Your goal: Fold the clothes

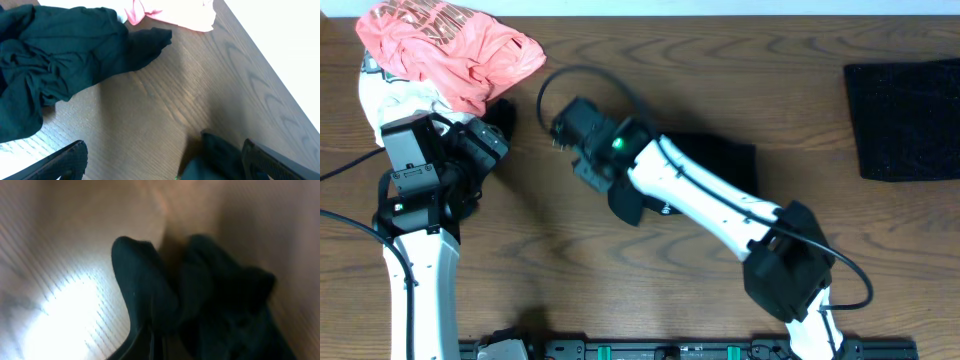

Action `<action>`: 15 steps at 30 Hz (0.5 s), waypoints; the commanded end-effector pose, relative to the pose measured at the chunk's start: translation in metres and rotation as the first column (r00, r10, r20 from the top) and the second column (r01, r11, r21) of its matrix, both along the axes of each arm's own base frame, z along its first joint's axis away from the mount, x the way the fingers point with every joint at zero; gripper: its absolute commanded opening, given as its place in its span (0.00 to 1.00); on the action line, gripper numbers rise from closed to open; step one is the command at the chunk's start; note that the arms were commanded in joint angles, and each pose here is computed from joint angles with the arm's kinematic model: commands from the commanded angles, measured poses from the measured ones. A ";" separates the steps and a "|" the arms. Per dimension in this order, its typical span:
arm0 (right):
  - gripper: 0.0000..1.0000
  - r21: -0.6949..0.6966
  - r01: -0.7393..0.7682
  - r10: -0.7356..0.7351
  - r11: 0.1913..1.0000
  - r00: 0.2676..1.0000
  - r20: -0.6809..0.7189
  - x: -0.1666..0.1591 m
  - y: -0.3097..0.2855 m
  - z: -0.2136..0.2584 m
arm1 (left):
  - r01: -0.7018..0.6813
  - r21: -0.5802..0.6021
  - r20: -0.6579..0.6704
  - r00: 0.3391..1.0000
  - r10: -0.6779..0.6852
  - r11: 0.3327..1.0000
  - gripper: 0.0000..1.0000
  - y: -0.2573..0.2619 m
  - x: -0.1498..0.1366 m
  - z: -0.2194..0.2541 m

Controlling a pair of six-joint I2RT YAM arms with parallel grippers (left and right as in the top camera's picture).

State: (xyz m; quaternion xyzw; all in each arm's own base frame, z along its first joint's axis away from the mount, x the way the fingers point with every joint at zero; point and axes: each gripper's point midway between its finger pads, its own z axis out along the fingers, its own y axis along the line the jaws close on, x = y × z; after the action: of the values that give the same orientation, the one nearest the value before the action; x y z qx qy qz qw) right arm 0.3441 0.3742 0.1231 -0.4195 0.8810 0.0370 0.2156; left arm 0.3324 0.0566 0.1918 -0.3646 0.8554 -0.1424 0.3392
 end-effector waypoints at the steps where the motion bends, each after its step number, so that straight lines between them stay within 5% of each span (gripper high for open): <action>1: 0.01 0.125 0.205 -0.193 0.971 0.976 -0.101 0.017 -0.013 0.036 | 0.000 0.021 -0.006 1.000 0.000 1.000 0.98 0.004 0.000 0.002; 7: 0.01 0.125 0.388 -0.321 0.913 0.874 -0.363 0.015 -0.057 0.040 | 0.003 0.019 -0.020 1.000 -0.002 1.000 0.98 0.003 -0.003 -0.001; 15: 0.01 0.108 0.522 -0.407 0.846 0.764 -0.500 0.033 -0.113 0.040 | 0.037 0.048 -0.030 0.999 -0.035 0.998 0.98 0.003 -0.004 -0.002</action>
State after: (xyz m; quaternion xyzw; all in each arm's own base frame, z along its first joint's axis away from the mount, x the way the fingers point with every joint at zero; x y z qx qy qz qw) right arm 0.3725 0.2671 0.1518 -0.1687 0.9726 0.1464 0.0639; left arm 0.3277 0.0553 0.1876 -0.3547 0.8645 -0.1357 0.3292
